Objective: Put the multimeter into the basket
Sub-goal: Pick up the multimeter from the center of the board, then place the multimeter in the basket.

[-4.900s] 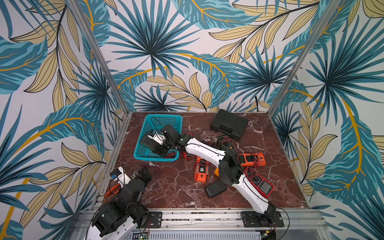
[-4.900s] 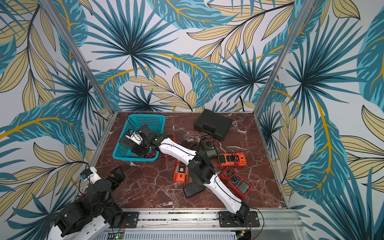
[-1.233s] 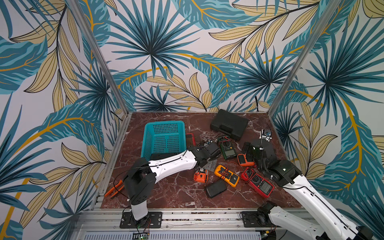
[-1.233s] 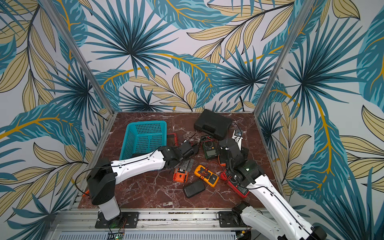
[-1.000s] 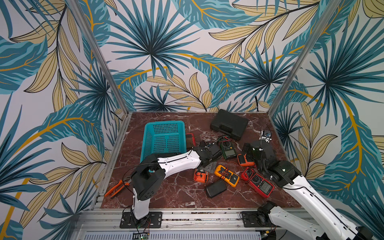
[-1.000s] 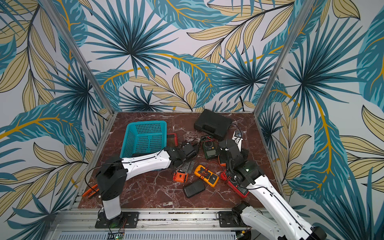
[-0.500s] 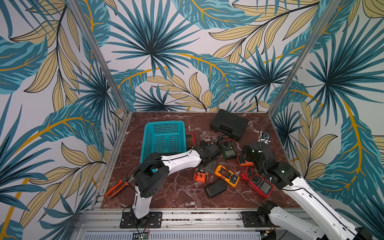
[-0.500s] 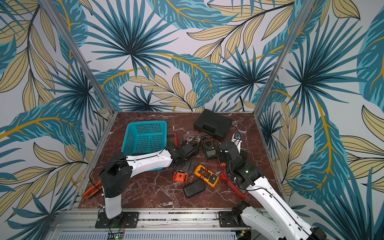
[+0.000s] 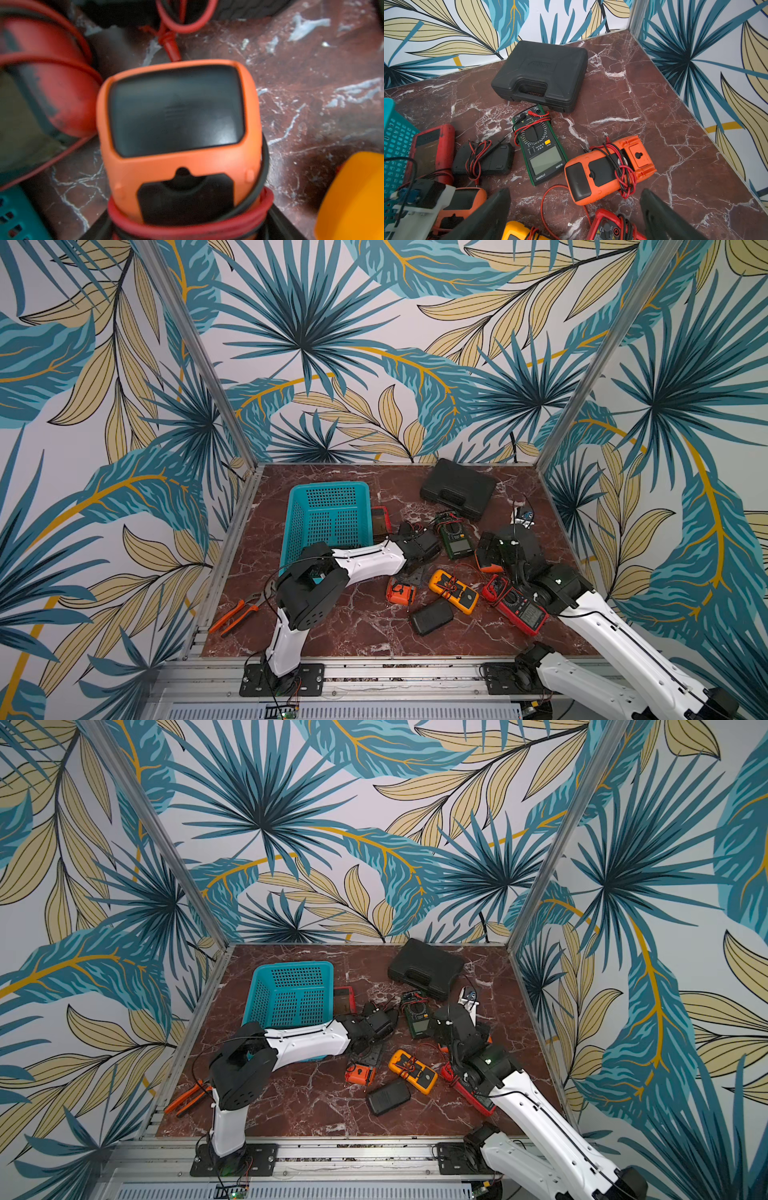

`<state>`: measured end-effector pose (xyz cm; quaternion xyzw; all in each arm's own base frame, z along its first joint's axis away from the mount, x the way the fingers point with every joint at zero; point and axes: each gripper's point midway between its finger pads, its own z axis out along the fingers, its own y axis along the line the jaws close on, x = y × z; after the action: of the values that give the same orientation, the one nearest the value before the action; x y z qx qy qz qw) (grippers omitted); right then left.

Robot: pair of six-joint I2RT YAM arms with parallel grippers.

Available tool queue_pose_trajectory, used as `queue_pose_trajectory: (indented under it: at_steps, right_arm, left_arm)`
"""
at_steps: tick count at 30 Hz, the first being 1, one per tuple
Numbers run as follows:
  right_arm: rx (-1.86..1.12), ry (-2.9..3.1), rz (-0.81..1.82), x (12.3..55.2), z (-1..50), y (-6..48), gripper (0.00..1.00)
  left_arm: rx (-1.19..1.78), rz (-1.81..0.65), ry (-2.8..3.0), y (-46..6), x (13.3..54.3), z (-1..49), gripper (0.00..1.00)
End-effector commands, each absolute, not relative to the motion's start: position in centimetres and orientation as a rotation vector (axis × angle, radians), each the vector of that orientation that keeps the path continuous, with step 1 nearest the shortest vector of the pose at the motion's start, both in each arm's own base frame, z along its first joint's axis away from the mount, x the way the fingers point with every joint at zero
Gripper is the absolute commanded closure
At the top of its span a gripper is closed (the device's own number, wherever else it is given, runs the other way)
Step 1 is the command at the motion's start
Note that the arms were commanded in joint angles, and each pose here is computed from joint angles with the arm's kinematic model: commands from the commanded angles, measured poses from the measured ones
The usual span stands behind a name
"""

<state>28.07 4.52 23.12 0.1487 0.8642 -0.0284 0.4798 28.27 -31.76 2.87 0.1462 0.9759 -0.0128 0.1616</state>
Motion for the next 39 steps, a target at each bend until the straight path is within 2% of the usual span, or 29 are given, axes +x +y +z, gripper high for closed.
queue_pose_trajectory:
  at_steps: [1,3,6,14,21,25,29,32,39]
  right_arm:
    - [0.375,2.094,-0.06,28.0,23.1,4.4,0.0]
    - [0.382,2.081,-0.059,27.9,23.4,4.2,0.01]
    - [0.391,2.065,-0.048,27.7,23.7,4.0,0.01]
    - [0.386,2.028,-0.035,27.4,25.0,3.8,0.0]
    - [0.405,1.972,-0.106,27.2,27.8,2.4,0.0]
    - [0.399,1.953,-0.095,26.8,29.0,2.3,0.01]
    - [0.391,1.951,-0.078,26.4,29.1,2.3,0.0]
    - [0.393,1.948,-0.079,26.2,28.9,2.1,0.0]
    - [0.396,1.933,-0.045,25.7,29.1,2.0,0.0]
  left_arm:
    - [0.47,-0.014,2.8,-31.9,28.0,1.6,0.64]
    - [0.499,-0.008,2.763,-32.2,28.2,2.9,0.82]
    - [0.567,-0.022,2.7,-32.9,28.3,5.3,0.99]
    - [0.775,-0.206,2.499,-35.5,27.4,13.7,1.0]
    - [0.886,-0.276,2.306,-35.1,27.0,21.5,1.0]
    - [0.902,-0.133,2.187,-32.1,28.9,25.4,1.0]
    - [0.82,-0.167,2.148,-27.7,31.9,28.8,1.0]
    - [0.794,-0.077,2.055,-24.3,34.0,31.1,1.0]
    - [0.96,0.094,1.9,-18.3,37.5,31.9,1.0]
